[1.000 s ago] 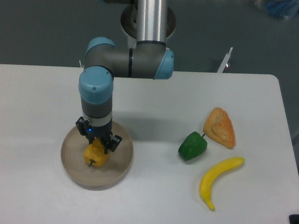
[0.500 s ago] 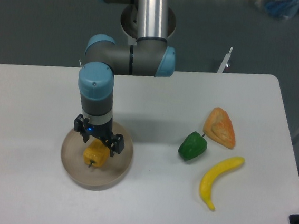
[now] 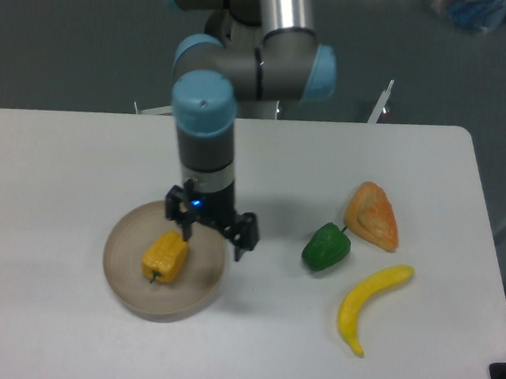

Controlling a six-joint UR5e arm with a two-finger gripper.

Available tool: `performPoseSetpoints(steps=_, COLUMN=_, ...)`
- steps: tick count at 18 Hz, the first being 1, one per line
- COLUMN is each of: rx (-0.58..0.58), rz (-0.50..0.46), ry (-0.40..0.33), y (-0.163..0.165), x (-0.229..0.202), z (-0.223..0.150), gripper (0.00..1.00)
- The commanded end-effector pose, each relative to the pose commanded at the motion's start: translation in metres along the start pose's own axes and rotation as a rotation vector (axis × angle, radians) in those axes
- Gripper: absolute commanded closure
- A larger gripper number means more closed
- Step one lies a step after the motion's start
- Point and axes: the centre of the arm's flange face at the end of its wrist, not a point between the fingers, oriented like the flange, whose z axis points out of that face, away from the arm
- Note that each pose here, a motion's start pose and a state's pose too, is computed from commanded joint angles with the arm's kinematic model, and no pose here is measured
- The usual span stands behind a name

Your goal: Place the yellow pepper on the plate

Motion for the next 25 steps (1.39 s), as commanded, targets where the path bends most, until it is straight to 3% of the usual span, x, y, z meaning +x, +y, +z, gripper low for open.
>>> performPoseSetpoints(steps=6, rx=-0.049, rz=0.120, ry=-0.047, y=0.036, x=-0.062, z=0.004, gripper=0.00)
performPoseSetpoints(steps=10, rx=-0.045, rz=0.130, ry=-0.068, y=0.040, x=-0.080, z=-0.004, gripper=0.00)
performPoseSetpoints(steps=25, rx=-0.027, rz=0.129, ry=-0.093, y=0.029, x=-0.088, z=-0.013, gripper=0.00)
